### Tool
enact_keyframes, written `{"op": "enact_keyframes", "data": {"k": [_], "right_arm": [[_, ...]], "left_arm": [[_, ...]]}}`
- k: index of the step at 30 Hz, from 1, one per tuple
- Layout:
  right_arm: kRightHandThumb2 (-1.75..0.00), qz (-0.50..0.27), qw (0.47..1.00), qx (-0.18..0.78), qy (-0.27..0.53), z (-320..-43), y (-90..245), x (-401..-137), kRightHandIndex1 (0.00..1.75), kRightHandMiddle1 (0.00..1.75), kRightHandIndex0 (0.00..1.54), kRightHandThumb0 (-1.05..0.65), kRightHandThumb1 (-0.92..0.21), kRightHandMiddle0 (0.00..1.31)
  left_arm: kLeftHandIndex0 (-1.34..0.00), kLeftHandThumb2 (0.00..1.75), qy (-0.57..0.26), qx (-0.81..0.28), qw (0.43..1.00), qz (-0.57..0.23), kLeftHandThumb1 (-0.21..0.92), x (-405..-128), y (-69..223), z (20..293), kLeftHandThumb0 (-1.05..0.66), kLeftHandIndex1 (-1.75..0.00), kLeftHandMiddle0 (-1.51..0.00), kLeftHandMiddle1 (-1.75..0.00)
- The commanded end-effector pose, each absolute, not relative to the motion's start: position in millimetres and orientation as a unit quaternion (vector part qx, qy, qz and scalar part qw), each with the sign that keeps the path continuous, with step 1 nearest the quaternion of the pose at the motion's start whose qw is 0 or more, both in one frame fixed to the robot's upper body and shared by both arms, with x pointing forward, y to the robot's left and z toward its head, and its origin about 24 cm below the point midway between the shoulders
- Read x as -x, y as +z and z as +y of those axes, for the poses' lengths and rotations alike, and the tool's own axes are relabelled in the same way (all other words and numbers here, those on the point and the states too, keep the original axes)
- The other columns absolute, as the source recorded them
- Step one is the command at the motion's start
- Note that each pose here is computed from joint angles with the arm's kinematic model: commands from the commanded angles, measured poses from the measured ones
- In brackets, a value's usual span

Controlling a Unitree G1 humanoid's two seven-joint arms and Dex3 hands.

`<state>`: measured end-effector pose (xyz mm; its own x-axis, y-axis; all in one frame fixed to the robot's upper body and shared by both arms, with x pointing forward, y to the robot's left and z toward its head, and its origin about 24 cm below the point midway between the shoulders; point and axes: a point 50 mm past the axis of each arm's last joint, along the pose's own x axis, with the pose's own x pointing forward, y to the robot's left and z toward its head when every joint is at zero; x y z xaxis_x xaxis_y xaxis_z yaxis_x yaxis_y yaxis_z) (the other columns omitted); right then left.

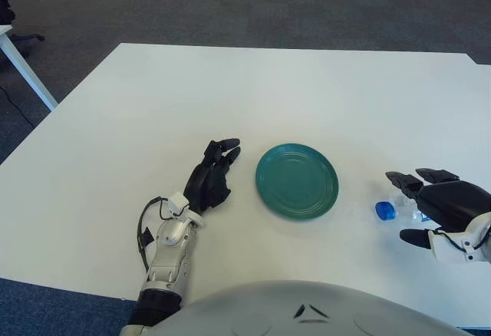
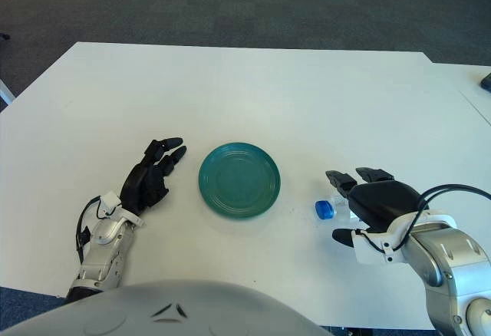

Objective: Put the bottle into the plate.

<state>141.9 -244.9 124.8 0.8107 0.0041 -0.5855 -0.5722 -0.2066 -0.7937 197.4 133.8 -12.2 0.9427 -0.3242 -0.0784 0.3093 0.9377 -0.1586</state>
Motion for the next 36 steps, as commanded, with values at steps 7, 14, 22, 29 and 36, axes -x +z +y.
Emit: {"op": "enact_keyframes", "data": {"k": [7, 14, 22, 29, 36], "right_arm": [[-0.80, 0.183, 0.616, 0.735, 0.218, -248, 119, -146, 0.00, 0.00, 0.00, -1.05, -0.92, 0.00], [-0.81, 0.175, 0.631, 0.728, 0.200, -250, 115, -148, 0.00, 0.00, 0.00, -1.05, -0.92, 0.00], [-0.81, 0.173, 0.646, 0.719, 0.188, -252, 110, -149, 0.00, 0.00, 0.00, -1.05, -0.92, 0.00], [-0.80, 0.174, 0.656, 0.714, 0.175, -256, 106, -150, 0.00, 0.00, 0.00, -1.05, -0.92, 0.00], [-0.73, 0.165, 0.675, 0.705, 0.141, -265, 101, -153, 0.00, 0.00, 0.00, -1.05, -0.92, 0.00]], "left_arm": [[0.00, 0.97, -0.150, 0.071, 0.982, 0.085, 0.92, -183, -24, 143, -0.66, -0.97, -0.34, -0.21], [0.00, 1.00, -0.148, 0.068, 0.984, 0.077, 0.92, -180, -22, 146, -0.64, -0.93, -0.34, -0.19], [0.00, 1.01, -0.141, 0.066, 0.985, 0.071, 0.92, -179, -21, 149, -0.63, -0.93, -0.35, -0.19], [0.00, 1.02, -0.145, 0.060, 0.986, 0.063, 0.92, -176, -18, 152, -0.61, -0.91, -0.34, -0.17], [0.00, 1.03, -0.143, 0.069, 0.984, 0.087, 0.92, -172, -24, 155, -0.61, -0.93, -0.35, -0.17]]}}
